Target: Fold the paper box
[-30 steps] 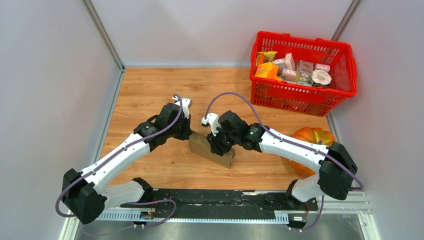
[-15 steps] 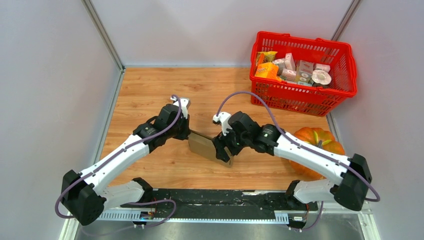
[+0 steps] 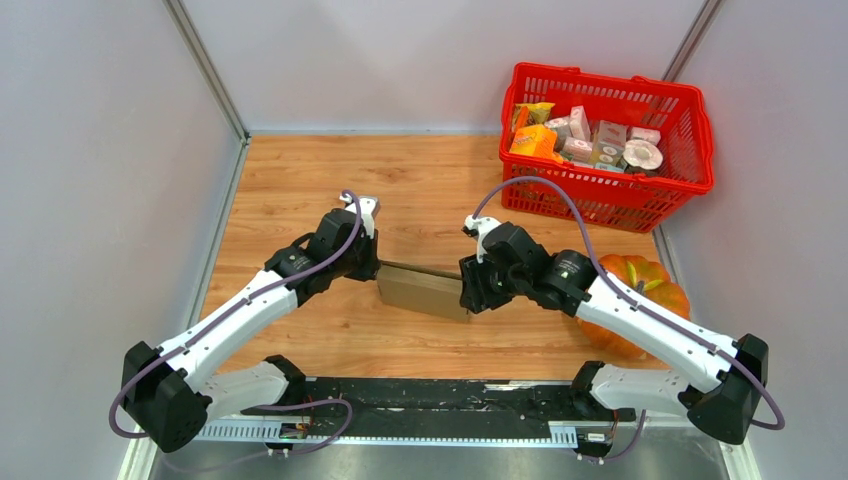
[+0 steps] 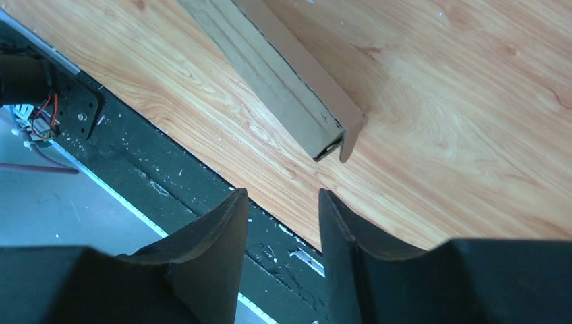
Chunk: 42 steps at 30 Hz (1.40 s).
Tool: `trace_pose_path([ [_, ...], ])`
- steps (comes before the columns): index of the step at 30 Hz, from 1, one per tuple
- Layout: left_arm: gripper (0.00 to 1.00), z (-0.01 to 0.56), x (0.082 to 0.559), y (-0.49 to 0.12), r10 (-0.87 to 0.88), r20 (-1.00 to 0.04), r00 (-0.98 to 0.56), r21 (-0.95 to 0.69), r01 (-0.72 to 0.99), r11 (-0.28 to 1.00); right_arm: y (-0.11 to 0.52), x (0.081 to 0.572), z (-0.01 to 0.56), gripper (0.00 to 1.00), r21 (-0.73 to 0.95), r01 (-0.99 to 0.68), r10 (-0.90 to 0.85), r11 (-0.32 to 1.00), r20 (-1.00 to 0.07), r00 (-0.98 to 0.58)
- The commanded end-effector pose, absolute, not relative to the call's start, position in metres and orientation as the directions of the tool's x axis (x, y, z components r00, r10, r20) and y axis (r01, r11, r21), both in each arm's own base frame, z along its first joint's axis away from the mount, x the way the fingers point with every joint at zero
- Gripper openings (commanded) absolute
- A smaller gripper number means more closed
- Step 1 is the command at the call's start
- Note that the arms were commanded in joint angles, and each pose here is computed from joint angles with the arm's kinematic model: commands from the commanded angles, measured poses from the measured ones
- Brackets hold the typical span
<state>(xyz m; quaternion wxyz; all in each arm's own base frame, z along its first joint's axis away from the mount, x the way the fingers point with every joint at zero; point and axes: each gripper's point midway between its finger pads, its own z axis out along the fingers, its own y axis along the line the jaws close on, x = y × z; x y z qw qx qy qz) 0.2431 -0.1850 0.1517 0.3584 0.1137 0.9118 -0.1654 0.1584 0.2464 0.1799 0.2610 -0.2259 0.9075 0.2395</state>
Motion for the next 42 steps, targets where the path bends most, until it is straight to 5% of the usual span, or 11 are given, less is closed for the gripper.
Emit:
trace_pose_path([
  [1,0.00,0.134,0.225,-0.177,0.130,-0.619,-0.774,-0.203,0.318,0.926,0.236,0.173,0.189,0.44,0.275,-0.483,-0.232,0.832,-0.618,-0.751],
  [10,0.00,0.135,0.223,-0.178,0.142,-0.615,-0.776,-0.198,0.326,0.925,0.226,0.204,0.187,0.41,0.205,-0.454,-0.222,0.867,-0.656,-0.721],
  [15,0.00,0.138,0.223,-0.178,0.140,-0.619,-0.773,-0.198,0.325,0.925,0.243,0.203,0.184,0.27,0.265,-0.473,-0.218,0.840,-0.634,-0.742],
  [32,0.00,0.139,0.220,-0.181,0.147,-0.617,-0.773,-0.202,0.336,0.920,0.248,0.210,0.190,0.10,0.303,-0.431,-0.160,0.850,-0.631,-0.759],
  [36,0.00,0.139,0.219,-0.181,0.145,-0.619,-0.772,-0.204,0.336,0.919,0.256,0.203,0.190,0.01,0.389,-0.415,-0.124,0.823,-0.590,-0.798],
  [42,0.00,0.140,0.219,-0.182,0.145,-0.617,-0.773,-0.206,0.337,0.919,0.263,0.205,0.191,0.00,0.524,-0.350,-0.027,0.777,-0.527,-0.849],
])
